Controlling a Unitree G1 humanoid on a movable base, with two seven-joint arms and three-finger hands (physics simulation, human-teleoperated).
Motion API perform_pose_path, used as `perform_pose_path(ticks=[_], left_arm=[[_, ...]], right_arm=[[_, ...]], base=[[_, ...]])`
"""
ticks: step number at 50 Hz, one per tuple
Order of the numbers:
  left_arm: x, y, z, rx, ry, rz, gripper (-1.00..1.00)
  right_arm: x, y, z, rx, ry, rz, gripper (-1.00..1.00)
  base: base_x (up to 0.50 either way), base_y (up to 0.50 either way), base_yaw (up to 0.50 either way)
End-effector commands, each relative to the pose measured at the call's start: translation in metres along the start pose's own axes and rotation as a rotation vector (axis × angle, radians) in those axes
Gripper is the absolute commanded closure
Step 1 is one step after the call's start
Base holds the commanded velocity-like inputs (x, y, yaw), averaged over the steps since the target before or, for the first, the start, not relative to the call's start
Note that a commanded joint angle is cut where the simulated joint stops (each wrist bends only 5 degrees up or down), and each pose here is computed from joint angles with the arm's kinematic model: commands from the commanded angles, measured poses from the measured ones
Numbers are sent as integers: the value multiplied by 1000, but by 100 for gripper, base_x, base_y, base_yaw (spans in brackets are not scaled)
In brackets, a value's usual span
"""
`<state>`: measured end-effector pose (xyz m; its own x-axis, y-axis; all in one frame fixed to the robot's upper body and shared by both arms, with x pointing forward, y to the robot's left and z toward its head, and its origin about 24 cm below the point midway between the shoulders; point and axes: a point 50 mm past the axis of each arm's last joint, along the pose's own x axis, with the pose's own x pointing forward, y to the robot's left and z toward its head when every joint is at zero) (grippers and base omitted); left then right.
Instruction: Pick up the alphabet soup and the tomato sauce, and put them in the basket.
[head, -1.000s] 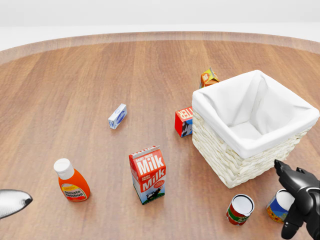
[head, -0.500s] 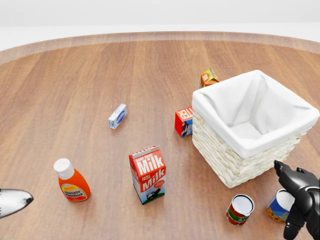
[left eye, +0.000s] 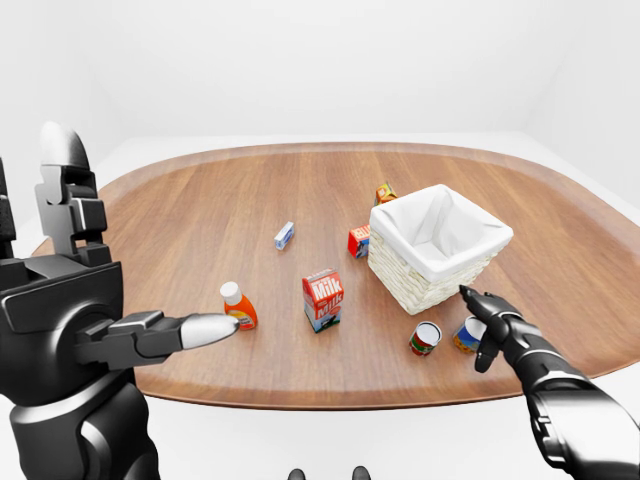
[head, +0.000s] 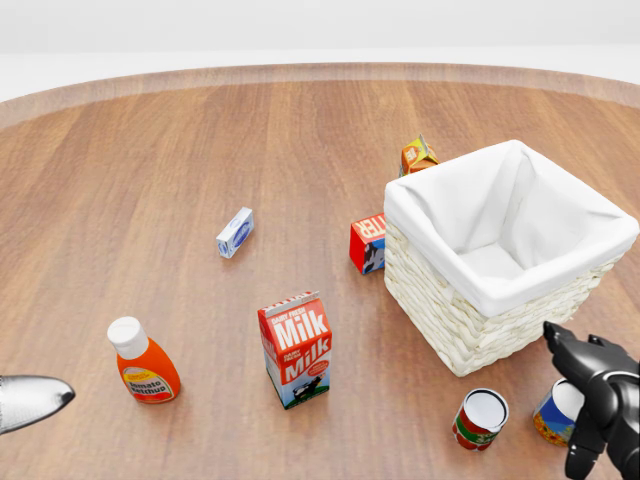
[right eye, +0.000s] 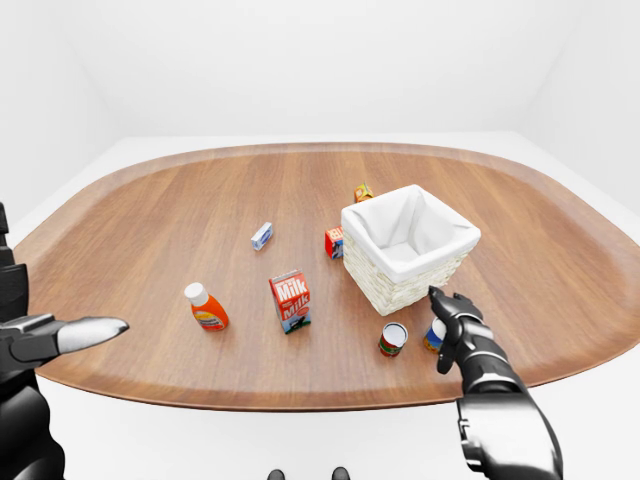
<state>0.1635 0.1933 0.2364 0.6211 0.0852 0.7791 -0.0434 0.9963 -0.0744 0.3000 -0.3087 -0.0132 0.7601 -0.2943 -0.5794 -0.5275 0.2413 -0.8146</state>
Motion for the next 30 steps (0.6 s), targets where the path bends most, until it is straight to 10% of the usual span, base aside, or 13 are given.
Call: perform_pose_path(ticks=[1, 7, 11, 18, 30], left_arm=[[0, 1, -2, 6, 10, 1, -94], [0, 1, -2, 7, 10, 2, -94], [0, 1, -2, 5, 10, 3, -93], [-1, 2, 0, 1, 1, 4, -93], [1, 3, 7, -16, -33, 8, -93]], right_arm=[[0, 1, 2, -11, -1, 5, -100], [0, 1, 1, -14, 0, 5, -100], [0, -1, 1, -16, -1, 0, 30], [0, -4, 1, -62, 1, -20, 89], [1, -14, 4, -152, -5, -64, 95]], base=[[0, 0, 0], [0, 0, 0], [0, 0, 0], [0, 0, 0], [0, 0, 0]])
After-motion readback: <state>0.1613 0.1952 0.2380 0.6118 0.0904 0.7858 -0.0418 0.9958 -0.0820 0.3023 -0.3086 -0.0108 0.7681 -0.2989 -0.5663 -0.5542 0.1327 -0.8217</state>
